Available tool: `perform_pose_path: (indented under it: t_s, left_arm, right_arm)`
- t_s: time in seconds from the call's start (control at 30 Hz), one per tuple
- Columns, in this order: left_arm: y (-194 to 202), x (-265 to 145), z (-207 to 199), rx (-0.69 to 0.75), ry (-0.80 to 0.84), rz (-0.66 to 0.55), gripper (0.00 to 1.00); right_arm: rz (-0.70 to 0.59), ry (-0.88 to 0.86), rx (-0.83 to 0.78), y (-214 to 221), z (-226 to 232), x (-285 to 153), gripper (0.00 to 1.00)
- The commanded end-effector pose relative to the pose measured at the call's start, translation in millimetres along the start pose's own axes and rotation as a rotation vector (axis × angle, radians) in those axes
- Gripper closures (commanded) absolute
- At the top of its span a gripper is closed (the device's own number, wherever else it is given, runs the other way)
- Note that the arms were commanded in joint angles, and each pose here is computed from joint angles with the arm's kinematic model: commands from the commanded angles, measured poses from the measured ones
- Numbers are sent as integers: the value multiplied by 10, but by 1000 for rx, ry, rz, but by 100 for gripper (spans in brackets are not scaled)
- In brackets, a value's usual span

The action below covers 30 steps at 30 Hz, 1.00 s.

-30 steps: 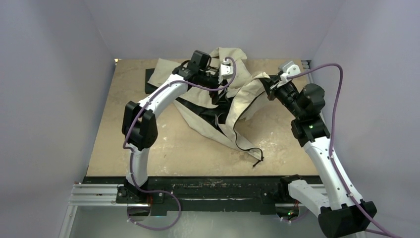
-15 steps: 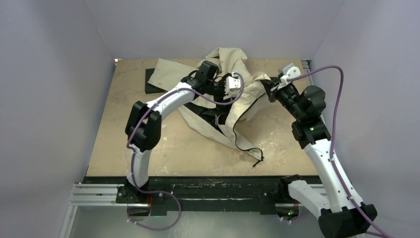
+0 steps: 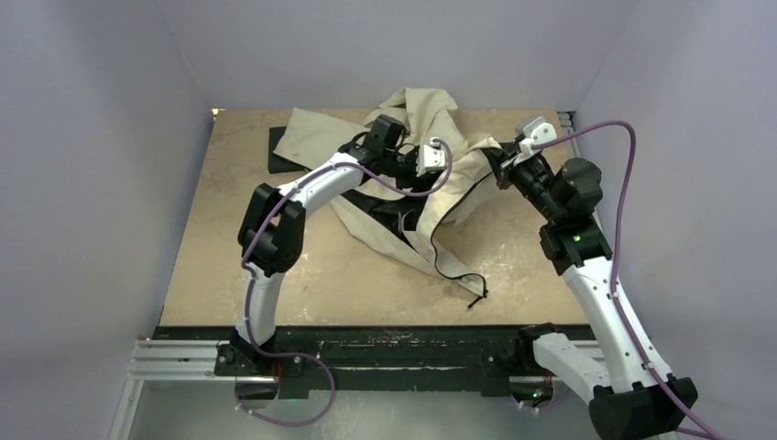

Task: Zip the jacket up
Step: Flatten out the jacket at the center of the board.

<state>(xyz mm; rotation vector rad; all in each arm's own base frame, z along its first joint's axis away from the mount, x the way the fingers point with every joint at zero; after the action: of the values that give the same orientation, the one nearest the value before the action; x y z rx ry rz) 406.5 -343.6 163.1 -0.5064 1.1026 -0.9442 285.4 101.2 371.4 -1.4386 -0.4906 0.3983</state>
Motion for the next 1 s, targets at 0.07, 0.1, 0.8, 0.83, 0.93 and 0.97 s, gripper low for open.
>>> perform_pose_path:
  t_s: [0.07, 0.1, 0.8, 0.83, 0.93, 0.97]
  left_arm:
    - [-223, -361, 580, 7, -284, 0, 100]
    - [-274, -543, 772, -18, -377, -2, 100]
    - [-3222, -5186, 977, 642, -1794, -223, 100]
    - [-3314, -5308, 914, 663, -1824, -221, 100]
    - [-3545, -5607, 721, 728, -1901, -230, 100]
    - [-3597, -5651, 672, 745, -1898, -231, 100]
  right_arm:
    - [-114, 51, -12, -349, -18, -31, 100]
    - [-118, 63, -11, -371, -37, -23, 100]
    - [-775, -76, -16, -2336, 458, -685, 100]
    - [-798, -73, -14, -2403, 479, -759, 100]
    - [-854, -54, -1, -2553, 519, -953, 100]
    - [-866, -37, 8, -2593, 515, -1004, 100]
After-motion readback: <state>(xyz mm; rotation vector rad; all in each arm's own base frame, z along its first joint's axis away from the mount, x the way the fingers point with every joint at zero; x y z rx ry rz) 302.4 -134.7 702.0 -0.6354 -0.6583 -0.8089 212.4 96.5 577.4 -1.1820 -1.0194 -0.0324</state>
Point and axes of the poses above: each gripper's point midway between its finger pads, its own x axis out along the fingers, its own z axis along the line the jaws close on, y = z × x, the point moved 5 cm from there along -x, back along the fingers, and after that the axes turned 14 degrees about x, right-handed, at the moved point
